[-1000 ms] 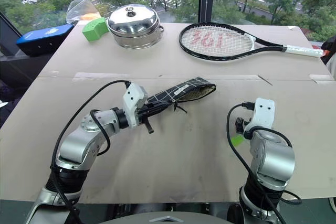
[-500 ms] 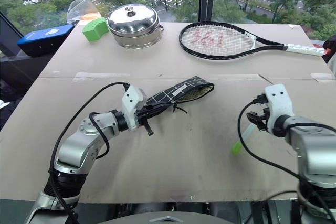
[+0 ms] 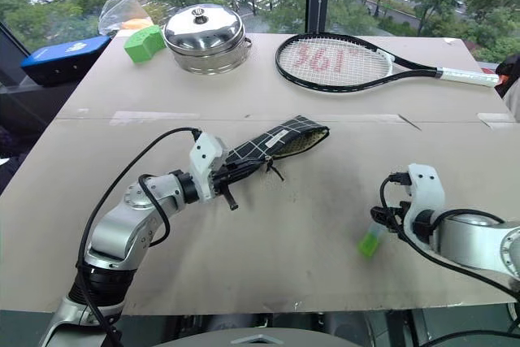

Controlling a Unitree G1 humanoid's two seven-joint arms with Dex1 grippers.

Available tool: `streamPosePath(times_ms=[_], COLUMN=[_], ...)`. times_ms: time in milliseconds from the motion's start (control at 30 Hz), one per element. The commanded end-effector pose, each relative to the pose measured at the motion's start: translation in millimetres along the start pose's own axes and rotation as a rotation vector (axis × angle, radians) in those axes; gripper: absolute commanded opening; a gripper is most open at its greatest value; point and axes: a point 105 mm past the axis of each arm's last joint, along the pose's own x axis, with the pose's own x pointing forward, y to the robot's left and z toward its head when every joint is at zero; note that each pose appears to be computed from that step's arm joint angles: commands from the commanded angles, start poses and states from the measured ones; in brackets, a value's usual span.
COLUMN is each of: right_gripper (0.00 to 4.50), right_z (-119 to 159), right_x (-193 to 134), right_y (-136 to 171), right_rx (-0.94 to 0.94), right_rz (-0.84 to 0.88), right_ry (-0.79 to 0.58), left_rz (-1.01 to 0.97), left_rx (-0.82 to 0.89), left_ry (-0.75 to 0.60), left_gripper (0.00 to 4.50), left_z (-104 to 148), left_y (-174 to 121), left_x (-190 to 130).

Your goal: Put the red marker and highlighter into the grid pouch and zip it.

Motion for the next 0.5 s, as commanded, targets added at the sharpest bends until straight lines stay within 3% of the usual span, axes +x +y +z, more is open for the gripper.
streamPosePath(times_ms=[33,133,333,500], right_gripper=[1.45,0.79,0.75,0.75], right_z=[-2,-4,20,68], right_x=[-4,-5,-21,-46], right_y=[9,13,23,74], right_rx=[0.013,-0.007,-0.287,-0.779], right_rz=[-0.006,-0.001,0.037,0.204], right_ry=[-0.016,-0.015,-0.047,-0.307], left_rz=[0.004,0.006,0.006,-0.003], left_rx=[0.039,0.039,0.037,0.031], left_ry=[-0.04,-0.041,-0.044,-0.059], left_gripper=[0.0,0.0,0.0,0.0], left_z=[13,13,14,17], left_y=[-1,-1,-1,-1], left_x=[-2,-2,-1,0])
